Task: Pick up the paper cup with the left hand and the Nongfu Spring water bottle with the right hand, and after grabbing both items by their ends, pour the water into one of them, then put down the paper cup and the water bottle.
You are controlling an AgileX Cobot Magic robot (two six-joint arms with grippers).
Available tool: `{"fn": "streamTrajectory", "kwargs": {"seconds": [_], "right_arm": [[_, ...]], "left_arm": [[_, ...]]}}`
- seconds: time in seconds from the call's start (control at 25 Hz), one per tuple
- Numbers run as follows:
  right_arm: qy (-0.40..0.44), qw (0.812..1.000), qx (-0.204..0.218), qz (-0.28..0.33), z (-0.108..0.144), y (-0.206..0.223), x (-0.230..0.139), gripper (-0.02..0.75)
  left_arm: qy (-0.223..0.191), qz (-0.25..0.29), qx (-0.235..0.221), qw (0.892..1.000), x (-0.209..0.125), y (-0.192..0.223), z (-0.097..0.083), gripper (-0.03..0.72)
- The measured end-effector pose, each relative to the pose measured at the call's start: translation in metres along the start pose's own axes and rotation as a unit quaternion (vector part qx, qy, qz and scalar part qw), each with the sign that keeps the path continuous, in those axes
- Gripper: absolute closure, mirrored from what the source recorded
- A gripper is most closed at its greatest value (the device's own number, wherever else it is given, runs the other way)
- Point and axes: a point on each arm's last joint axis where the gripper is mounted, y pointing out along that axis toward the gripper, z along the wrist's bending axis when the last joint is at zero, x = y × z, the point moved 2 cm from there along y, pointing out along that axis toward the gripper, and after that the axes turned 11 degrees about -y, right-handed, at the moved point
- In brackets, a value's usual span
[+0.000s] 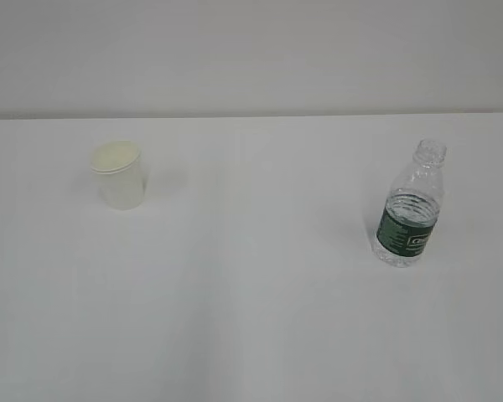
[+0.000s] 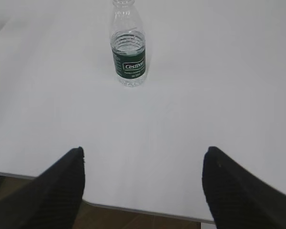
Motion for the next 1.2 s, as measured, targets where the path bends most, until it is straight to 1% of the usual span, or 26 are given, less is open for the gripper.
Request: {"fn": "streamTrajectory", "kwargs": {"seconds": [1.2], "right_arm": [[0.000, 1.000, 0.000, 0.000, 0.0000, 0.0000, 0.0000, 0.164]], "left_arm": [[0.000, 0.000, 0.000, 1.000, 0.0000, 0.0000, 0.0000, 0.111]]}}
